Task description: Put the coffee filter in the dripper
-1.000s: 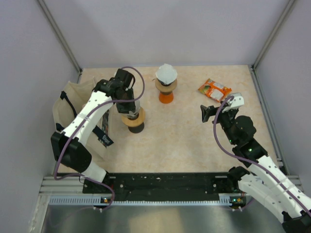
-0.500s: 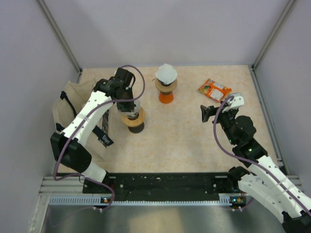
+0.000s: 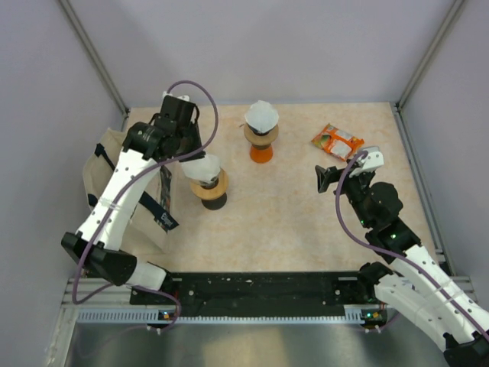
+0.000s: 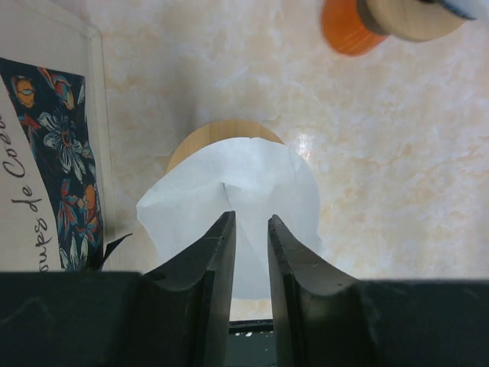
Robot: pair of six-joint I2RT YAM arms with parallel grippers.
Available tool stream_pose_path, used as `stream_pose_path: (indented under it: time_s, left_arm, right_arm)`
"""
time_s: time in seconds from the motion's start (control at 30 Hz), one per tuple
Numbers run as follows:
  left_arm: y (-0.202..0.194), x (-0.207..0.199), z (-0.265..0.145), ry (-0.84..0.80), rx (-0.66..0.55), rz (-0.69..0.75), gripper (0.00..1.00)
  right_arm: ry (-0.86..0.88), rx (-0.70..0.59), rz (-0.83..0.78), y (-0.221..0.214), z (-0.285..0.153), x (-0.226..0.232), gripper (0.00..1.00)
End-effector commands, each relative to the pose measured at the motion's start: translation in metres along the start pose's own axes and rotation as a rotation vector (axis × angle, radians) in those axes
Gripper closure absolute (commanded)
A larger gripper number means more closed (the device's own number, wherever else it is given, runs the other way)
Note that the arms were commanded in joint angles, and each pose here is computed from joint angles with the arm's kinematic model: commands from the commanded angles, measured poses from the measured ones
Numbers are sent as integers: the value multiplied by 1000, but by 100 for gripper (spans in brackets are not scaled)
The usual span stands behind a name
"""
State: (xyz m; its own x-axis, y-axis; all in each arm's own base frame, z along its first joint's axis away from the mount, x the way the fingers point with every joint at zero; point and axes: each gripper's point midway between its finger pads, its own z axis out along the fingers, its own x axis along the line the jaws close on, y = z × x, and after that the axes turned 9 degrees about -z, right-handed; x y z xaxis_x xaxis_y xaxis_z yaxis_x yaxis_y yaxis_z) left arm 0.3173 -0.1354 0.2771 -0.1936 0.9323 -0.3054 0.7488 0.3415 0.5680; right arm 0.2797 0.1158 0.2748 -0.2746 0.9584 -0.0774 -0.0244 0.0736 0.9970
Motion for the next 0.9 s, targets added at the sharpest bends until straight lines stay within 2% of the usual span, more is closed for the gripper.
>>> stream_pose_path:
  time_s: [0.0,0.1,0.13,0.2,0.23,0.43,0.57,0.73,0.87]
  left_arm:
    - [32,-10,-50,-102,-175,6,67]
    - [45,-8,-72,-146,-288,-22,49]
    - [47,-5,-78,-153,-324,-36,37]
    - [54,0,-89,-176,-408,-66,7]
    - [56,3,-93,-181,-441,-76,1]
    - [62,23,-122,-211,-611,-136,1]
    - [59,36,-121,-193,-664,-155,1]
    - [59,48,-111,-135,-695,-177,1]
    - [58,47,-106,-140,-694,-175,1]
  right_arm:
    - [-10,-32,3,8,1,-2,1]
    - [-20,-40,12,10,0,-3,1]
    - [-27,-45,18,11,-1,-5,1]
    - [-55,-61,34,14,-3,-10,1]
    - [-71,-67,41,16,-4,-13,1]
    - [-249,-92,119,21,-16,-44,1]
    - [-356,-60,144,19,-24,-62,1]
    - [-483,85,158,4,-35,-79,1]
    - [-437,184,111,10,-38,-73,1]
